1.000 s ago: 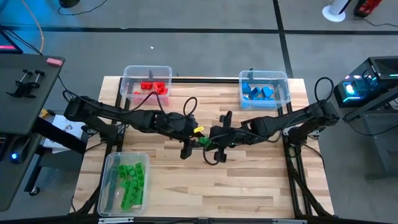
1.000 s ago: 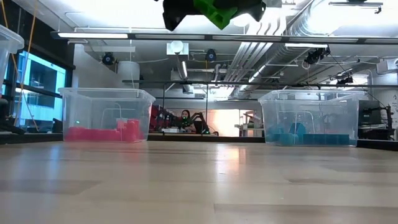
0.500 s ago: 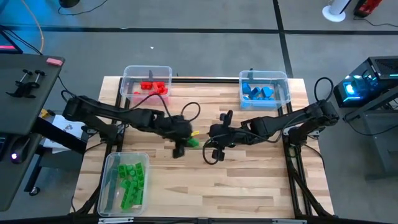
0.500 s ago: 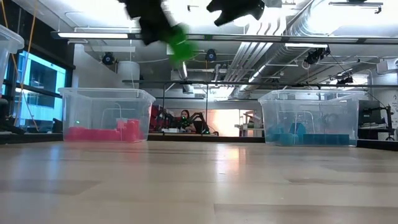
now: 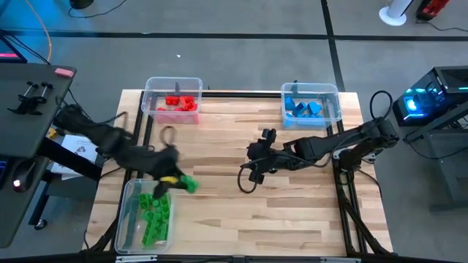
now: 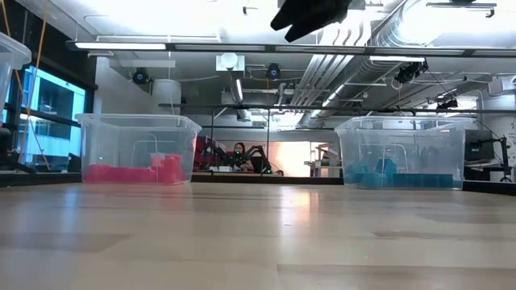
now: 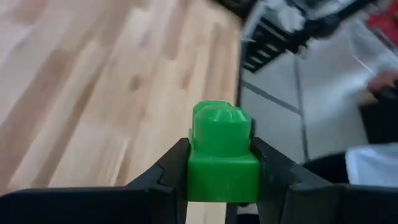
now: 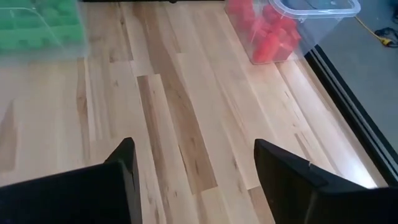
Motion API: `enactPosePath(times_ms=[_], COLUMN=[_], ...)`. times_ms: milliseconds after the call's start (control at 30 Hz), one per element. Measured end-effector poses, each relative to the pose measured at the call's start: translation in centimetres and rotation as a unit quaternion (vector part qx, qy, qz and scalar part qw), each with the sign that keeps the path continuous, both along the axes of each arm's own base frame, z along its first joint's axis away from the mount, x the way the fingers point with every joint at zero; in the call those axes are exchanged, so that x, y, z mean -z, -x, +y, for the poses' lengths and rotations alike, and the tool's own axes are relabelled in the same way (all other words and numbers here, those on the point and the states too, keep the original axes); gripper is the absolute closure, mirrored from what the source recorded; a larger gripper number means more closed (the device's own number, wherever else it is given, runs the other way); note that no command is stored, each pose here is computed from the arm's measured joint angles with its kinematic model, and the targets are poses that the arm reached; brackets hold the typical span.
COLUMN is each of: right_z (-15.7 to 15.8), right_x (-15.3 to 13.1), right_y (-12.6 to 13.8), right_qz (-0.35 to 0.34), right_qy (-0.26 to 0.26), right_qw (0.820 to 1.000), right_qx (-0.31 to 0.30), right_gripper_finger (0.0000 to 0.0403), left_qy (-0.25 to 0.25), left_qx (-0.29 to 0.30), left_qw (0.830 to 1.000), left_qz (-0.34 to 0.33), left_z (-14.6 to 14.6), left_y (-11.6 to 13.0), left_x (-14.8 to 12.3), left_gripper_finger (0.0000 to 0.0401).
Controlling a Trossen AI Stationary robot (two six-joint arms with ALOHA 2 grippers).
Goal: Sort blocks
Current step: Put the green game piece into the bottom left transparent bin, then return to Home Position
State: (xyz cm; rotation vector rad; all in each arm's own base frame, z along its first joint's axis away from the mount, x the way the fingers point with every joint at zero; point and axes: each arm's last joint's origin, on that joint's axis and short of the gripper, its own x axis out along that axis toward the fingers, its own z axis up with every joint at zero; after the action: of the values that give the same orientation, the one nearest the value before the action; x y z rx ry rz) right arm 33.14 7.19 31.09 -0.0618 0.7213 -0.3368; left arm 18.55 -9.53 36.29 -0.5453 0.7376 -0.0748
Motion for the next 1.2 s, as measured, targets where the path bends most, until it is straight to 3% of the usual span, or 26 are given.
enactPosePath(times_ms=[100, 200, 367, 500, 667, 800, 867, 967, 1100, 1200], right_z=[-0.4, -0.7, -0.8, -0.8, -0.8, -0.8, -0.7, -0.6, -0.5, -0.4], right_x=[0.0, 0.0, 0.1, 0.2, 0.2, 0.2, 0.2, 0.1, -0.3, -0.9], right_y=[-0.1, -0.2, -0.1, -0.1, -0.1, -0.1, -0.1, -0.2, -0.6, -1.2], right_qz=[0.0, 0.001, 0.006, 0.007, 0.002, -0.005, -0.009, -0.022, -0.059, -0.104], right_qy=[-0.003, -0.008, -0.016, -0.03, -0.045, -0.063, -0.077, -0.103, -0.135, -0.159], right_qw=[1.0, 1.0, 1.0, 0.999, 0.999, 0.997, 0.996, 0.993, 0.987, 0.98], right_qx=[0.005, 0.005, 0.004, 0.008, 0.019, 0.034, 0.037, 0.045, 0.059, 0.063], right_gripper_finger=[0.0213, 0.0213, 0.0213, 0.0213, 0.0213, 0.0213, 0.0213, 0.0213, 0.0213, 0.0213], left_qy=[-0.006, -0.011, 0.007, 0.029, 0.04, 0.059, 0.061, 0.053, 0.007, -0.067], left_qx=[-0.059, -0.082, -0.024, 0.002, -0.054, -0.029, 0.021, 0.092, 0.137, 0.111], left_qw=[0.998, 0.996, 0.995, 0.975, 0.945, 0.934, 0.935, 0.952, 0.974, 0.988], left_qz=[0.012, 0.018, 0.098, 0.219, 0.321, 0.35, 0.348, 0.288, 0.182, 0.083], left_z=[-0.7, -1.6, -3.7, -4.2, -3.6, -3.8, -4.0, -4.2, -3.4, -0.8], left_y=[3.2, 5.5, 7.7, 9.3, 10.3, 10.2, 10.0, 9.2, 7.7, 6.6], left_x=[-0.1, 0.0, 2.2, 4.3, 5.7, 5.7, 5.6, 5.1, 4.4, 3.5], left_gripper_finger=[0.03, 0.03, 0.03, 0.03, 0.0297, 0.019, 0.013, 0.0071, 0.0051, 0.0052])
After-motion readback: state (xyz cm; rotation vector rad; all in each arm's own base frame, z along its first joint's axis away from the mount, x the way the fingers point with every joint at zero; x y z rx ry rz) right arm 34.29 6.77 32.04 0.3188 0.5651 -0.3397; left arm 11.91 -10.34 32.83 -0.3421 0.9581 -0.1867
